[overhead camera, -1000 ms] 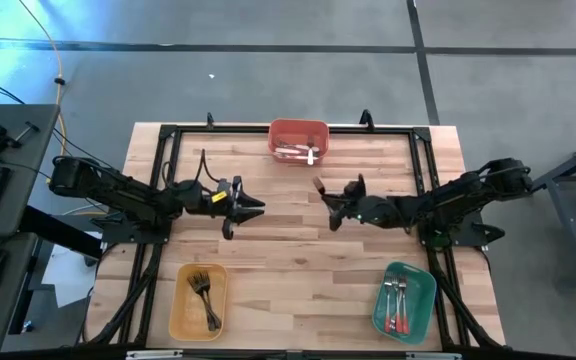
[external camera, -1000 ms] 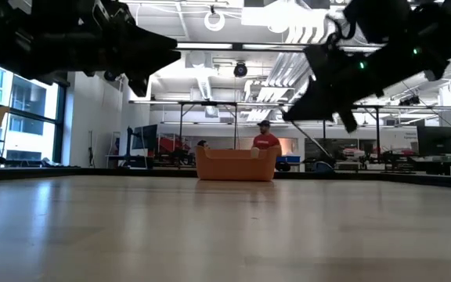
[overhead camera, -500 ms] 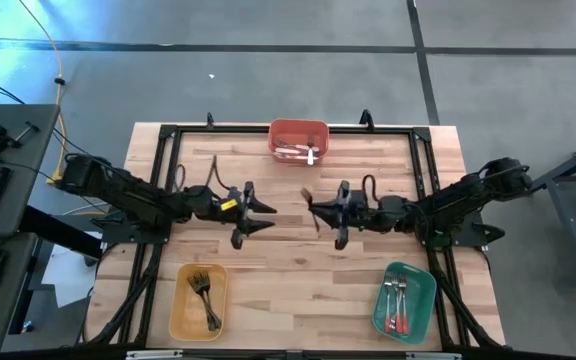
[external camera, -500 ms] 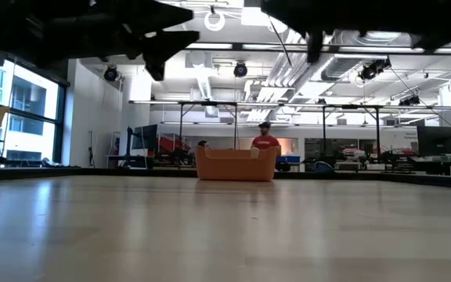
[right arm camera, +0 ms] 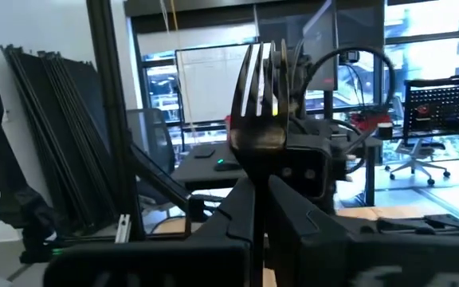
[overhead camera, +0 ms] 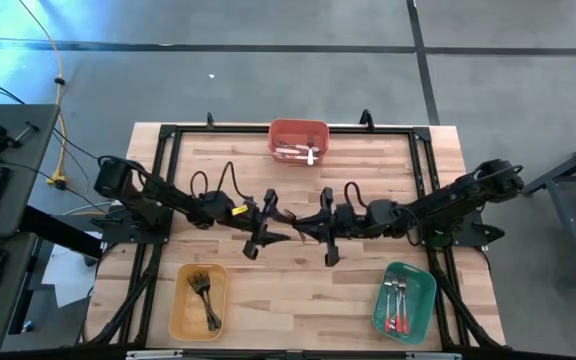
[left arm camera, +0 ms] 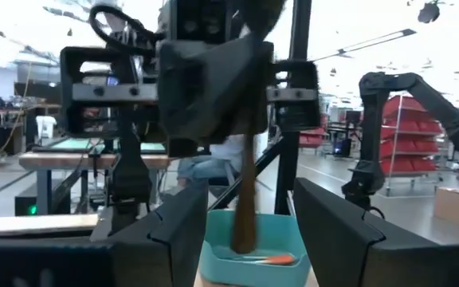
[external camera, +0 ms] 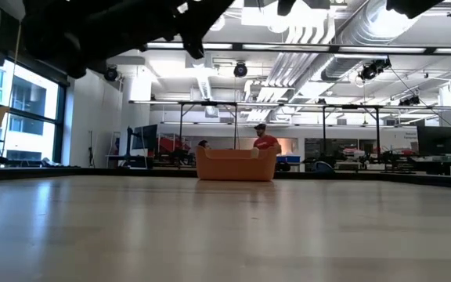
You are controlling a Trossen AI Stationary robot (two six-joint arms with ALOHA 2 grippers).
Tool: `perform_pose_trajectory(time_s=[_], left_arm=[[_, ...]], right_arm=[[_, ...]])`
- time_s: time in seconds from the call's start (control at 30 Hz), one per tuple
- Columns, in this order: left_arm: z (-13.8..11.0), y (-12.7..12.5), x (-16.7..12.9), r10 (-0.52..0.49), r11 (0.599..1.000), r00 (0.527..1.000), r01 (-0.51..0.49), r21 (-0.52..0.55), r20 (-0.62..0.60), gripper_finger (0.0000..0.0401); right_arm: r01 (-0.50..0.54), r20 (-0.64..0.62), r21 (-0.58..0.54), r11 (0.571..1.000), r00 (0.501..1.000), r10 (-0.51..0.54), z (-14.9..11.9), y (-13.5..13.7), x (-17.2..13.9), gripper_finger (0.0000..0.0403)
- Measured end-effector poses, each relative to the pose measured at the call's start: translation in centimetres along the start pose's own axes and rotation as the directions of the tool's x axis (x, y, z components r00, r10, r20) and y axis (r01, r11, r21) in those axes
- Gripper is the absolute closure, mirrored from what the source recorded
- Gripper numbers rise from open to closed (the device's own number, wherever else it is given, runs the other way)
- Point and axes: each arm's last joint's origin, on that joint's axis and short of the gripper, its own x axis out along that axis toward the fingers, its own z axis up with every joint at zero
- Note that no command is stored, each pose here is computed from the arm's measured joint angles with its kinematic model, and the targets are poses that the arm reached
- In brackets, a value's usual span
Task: Sort silverware by color (type)
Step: Put the black fork into the yellow bin
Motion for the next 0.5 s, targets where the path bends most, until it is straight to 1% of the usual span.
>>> perform_pose_trajectory(time_s=[0.13, 0.33, 0.5], left_arm=[[-0.2, 0.1, 0.7, -0.021, 1.0, 1.0, 0.021, -0.003, 0.006, 0.0215], [0.6, 0.3, 1.5, -0.027, 0.999, 0.999, 0.026, 0.021, 0.039, 0.0201], [0.8, 0.6, 2.5, -0.025, 0.999, 1.0, 0.025, 0.046, 0.001, 0.0203]], right_arm=[[-0.002, -0.005, -0.014, 1.0, 1.0, 0.002, -0.1, 0.0, 0.2, 0.0403], [-0.002, -0.008, -0.017, 1.0, 1.0, 0.001, -0.2, 0.0, 0.2, 0.0403], [-0.002, -0.008, -0.017, 1.0, 1.0, 0.002, -0.2, 0.0, 0.2, 0.0403]])
